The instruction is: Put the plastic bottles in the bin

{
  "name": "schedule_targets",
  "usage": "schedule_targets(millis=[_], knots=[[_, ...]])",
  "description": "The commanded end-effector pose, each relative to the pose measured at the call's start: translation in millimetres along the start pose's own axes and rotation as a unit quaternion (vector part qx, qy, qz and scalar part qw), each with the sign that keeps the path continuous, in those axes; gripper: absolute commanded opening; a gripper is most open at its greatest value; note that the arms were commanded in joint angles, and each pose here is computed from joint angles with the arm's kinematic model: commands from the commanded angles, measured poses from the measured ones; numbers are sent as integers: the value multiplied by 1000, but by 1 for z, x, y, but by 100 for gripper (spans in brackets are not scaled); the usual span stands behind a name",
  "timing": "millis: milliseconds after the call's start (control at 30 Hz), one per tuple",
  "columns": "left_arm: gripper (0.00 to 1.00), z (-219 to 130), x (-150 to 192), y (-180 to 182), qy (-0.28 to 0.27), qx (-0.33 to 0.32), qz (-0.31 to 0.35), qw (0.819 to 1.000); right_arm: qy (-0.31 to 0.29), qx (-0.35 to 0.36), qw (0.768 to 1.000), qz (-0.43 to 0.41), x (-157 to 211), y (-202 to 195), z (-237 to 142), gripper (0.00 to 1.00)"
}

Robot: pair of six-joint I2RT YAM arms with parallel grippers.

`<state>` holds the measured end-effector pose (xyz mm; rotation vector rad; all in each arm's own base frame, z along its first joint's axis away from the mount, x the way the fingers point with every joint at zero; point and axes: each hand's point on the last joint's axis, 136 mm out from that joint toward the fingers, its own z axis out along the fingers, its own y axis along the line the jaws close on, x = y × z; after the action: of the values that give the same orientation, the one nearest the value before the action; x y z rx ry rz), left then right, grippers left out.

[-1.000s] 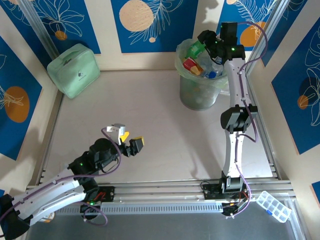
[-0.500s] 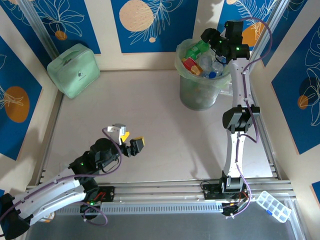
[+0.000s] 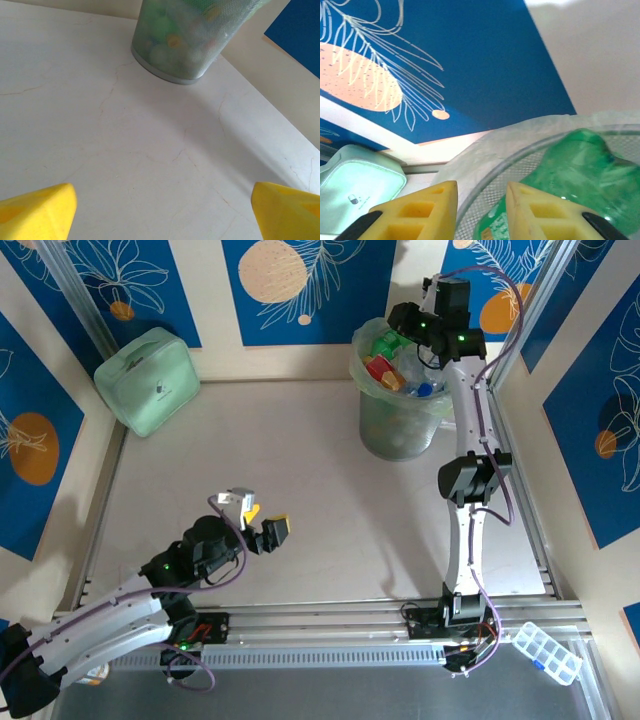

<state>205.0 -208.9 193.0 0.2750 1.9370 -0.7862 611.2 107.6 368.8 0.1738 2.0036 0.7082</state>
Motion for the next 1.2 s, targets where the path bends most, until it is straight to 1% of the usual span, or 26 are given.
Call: schedule_targets(millis=[0,100,233,367,567,667,733,800,867,900,967,1000,1033,1067,1167], knots=[[90,1,-6,0,-15,-1,16,1000,25,-3,1000,2,13,-13,12,29],[90,2,-5,-1,-15,1,21,1000,45,3,999,7,27,-24,21,23],[90,4,-4,-1,-14,1,23,1000,68,9,998,12,40,-35,28,22],[90,6,-2,-3,-10,5,28,1000,70,2,998,7,38,-30,21,22],[92,5,-4,-2,-15,4,41,999,35,-13,999,-30,12,4,-16,24],[100,3,-5,-3,-16,5,49,999,10,-22,999,-44,0,23,-43,28],[99,1,-7,-6,-19,13,56,998,-4,-28,998,-47,-2,29,-59,32],[99,-4,-10,-7,-31,18,61,997,-25,-36,998,-53,-4,34,-82,36],[99,-9,-14,-2,-44,9,64,997,-47,-32,997,-61,1,35,-103,45],[99,-12,-17,1,-52,-2,64,997,-55,-35,996,-68,8,37,-114,49],[99,-17,-22,8,-63,-21,66,996,-77,-46,992,-87,23,44,-136,54],[100,-20,-26,12,-69,-33,66,995,-81,-49,990,-101,36,47,-145,64],[99,-23,-30,14,-76,-41,65,994,-82,-57,988,-117,48,52,-154,97],[99,-25,-34,16,-83,-47,66,993,-85,-65,985,-136,63,59,-166,99],[99,-36,-49,18,-118,-58,71,989,-99,-42,980,-166,104,57,-189,99]])
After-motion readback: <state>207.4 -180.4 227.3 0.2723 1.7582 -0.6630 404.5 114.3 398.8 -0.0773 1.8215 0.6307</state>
